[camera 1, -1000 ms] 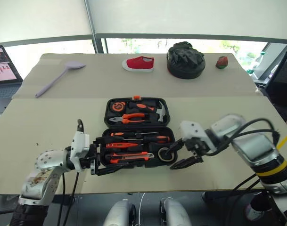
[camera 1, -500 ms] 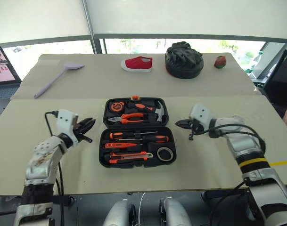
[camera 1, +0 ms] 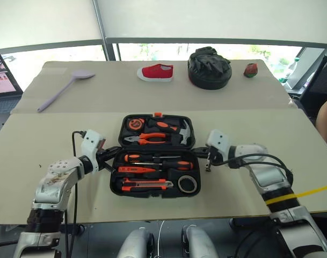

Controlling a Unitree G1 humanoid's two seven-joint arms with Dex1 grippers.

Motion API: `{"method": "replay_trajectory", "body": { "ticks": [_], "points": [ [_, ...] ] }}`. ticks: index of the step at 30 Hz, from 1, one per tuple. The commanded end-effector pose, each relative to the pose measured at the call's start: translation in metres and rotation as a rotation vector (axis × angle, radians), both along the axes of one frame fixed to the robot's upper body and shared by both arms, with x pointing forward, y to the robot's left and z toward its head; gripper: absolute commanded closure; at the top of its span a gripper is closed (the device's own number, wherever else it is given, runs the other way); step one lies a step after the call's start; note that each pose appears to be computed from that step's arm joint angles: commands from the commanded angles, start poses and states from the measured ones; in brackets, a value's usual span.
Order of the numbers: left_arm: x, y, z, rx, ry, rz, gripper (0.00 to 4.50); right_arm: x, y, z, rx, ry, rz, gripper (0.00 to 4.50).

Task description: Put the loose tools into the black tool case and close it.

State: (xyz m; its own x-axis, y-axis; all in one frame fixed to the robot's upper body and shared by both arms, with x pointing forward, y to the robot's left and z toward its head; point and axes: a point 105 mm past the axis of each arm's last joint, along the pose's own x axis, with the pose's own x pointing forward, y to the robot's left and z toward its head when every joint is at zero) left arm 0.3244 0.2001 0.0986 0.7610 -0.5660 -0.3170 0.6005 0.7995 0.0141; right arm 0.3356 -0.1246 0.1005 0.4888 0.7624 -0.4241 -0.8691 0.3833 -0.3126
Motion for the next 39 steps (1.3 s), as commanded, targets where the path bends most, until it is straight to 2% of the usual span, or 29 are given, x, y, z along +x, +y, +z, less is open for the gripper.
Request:
{"method": "replay_trajectory", "body": {
  "ticks": [1,4,6,8,9,10,12,13,14,17,20,21,30,31,33,34,37,38,39],
  "points": [
    [-0.011,-0.007,0.011,0.001,-0.012,-0.048,4.41,-0.009,0.001,0.006,0.014,-0.018,0.007,4.5],
    [-0.015,0.004,0.016,-0.011,-0.001,-0.021,4.41,0.001,-0.016,0.013,-0.022,-0.104,-0.059,4.5],
    [-0.015,0.013,0.025,-0.052,0.0,0.012,4.41,0.003,-0.023,0.027,0.045,-0.114,-0.091,4.5],
    [-0.012,0.029,0.032,0.002,-0.012,0.052,4.02,0.005,-0.031,0.037,0.158,-0.002,-0.189,4.5],
    [-0.007,0.042,0.035,0.043,-0.008,0.112,3.8,0.017,-0.044,0.044,0.204,0.025,-0.34,3.93],
    [-0.002,0.052,0.04,0.05,0.002,0.162,3.41,0.021,-0.049,0.05,0.255,0.082,-0.42,3.75],
    [0.003,0.057,0.049,-0.005,0.097,0.21,2.63,0.022,-0.046,0.065,0.346,0.197,-0.467,3.02],
    [0.004,0.05,0.053,-0.066,0.162,0.196,2.27,0.022,-0.047,0.064,0.298,0.249,-0.501,2.66],
    [0.007,0.044,0.056,-0.088,0.22,0.196,1.93,0.023,-0.046,0.065,0.254,0.272,-0.517,2.35],
    [0.016,0.035,0.062,-0.117,0.258,0.199,0.94,0.023,-0.035,0.069,0.281,0.366,-0.499,1.36],
    [0.028,0.036,0.053,-0.102,0.295,0.268,0.0,0.028,-0.025,0.064,0.275,0.452,-0.518,0.31],
    [0.033,0.033,0.051,-0.111,0.302,0.277,0.0,0.032,-0.019,0.064,0.271,0.465,-0.517,0.09],
    [0.046,0.015,0.038,-0.123,0.334,0.276,0.0,0.044,-0.009,0.049,0.187,0.499,-0.544,0.09],
    [0.047,0.015,0.036,-0.122,0.336,0.277,0.0,0.044,-0.01,0.047,0.175,0.502,-0.552,0.48],
    [0.047,0.014,0.034,-0.125,0.339,0.276,0.53,0.045,-0.012,0.042,0.164,0.517,-0.571,0.98],
    [0.047,0.013,0.033,-0.131,0.342,0.274,0.8,0.046,-0.013,0.04,0.166,0.527,-0.586,1.39],
    [0.049,0.009,0.031,-0.157,0.35,0.268,1.9,0.049,-0.017,0.033,0.152,0.539,-0.616,2.35],
    [0.05,0.007,0.031,-0.169,0.353,0.269,2.38,0.05,-0.019,0.03,0.154,0.545,-0.628,2.79],
    [0.051,0.005,0.03,-0.186,0.359,0.267,2.6,0.051,-0.02,0.027,0.156,0.559,-0.636,3.07]
  ]
}}
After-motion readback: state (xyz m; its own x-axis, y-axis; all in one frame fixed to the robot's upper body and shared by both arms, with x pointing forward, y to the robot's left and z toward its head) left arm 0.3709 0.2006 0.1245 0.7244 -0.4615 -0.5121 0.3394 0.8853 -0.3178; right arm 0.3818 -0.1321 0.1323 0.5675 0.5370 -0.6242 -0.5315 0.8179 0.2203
